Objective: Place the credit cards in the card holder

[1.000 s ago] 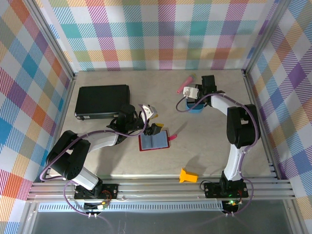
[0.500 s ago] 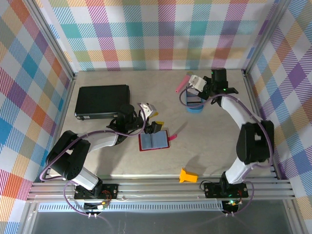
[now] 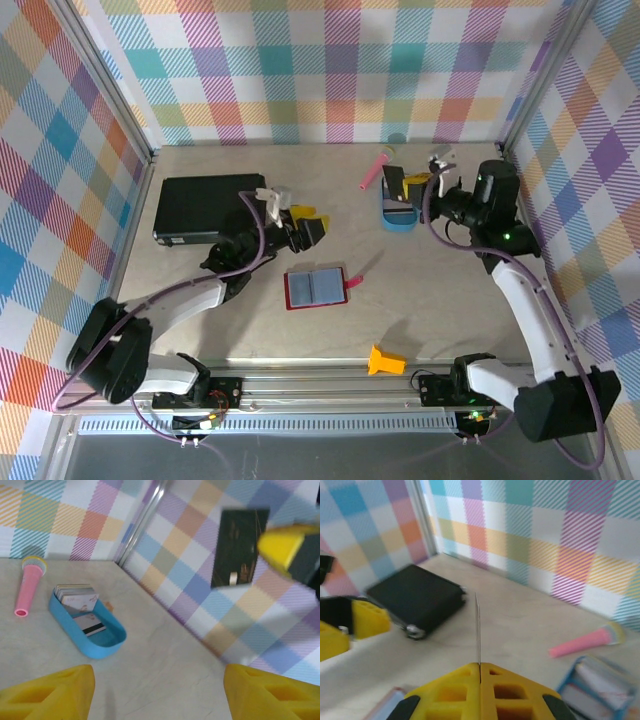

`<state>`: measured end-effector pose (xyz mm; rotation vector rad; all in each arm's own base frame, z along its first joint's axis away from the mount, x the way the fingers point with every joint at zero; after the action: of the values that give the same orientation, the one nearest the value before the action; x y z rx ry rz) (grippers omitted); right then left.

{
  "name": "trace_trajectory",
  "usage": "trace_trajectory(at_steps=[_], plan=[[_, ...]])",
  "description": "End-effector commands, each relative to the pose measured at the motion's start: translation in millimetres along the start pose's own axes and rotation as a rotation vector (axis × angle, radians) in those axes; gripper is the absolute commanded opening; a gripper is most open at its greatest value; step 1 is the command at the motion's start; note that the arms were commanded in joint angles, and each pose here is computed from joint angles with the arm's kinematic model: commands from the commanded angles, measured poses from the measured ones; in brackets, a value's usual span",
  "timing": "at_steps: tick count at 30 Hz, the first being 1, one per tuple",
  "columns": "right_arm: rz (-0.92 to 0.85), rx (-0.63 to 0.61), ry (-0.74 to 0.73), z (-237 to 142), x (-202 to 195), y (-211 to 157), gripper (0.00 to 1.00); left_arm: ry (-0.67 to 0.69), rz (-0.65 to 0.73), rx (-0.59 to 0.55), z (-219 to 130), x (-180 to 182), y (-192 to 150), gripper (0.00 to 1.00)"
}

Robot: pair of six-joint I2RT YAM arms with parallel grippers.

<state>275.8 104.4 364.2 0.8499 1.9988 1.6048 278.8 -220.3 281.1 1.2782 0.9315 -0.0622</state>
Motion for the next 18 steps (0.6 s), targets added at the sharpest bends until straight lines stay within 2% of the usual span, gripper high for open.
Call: trace_trajectory(at_steps=[1,8,18], plan=[[0.361,-0.009,0.148,-8.9,20.4,-4.6,0.00,0.066,-0.236,0.010,-11.9,-9.8,7.9,0.70],[0.696,0.019,0.322,-2.8,31.4,-17.1,0.00,0.051,-0.390,0.001,-37.7,-18.3,-1.3,0.70],[0.948,0.094,0.342,21.3,28.1,-53.6,0.00,-0.029,-0.504,0.026,-35.3,-18.3,-9.9,0.69]])
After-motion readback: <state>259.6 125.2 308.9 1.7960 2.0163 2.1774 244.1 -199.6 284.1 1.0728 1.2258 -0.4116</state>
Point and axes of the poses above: each hand's point on the last joint's axis, 136 mm out from that joint toward the fingers, its own z axis out along the fingers, its own x axis along the line the jaws close on, y = z × x, the point moved 7 cm from there along -z, back along the fingers, and after that the axes turned 5 degrees about -z, right-handed, at the moved point
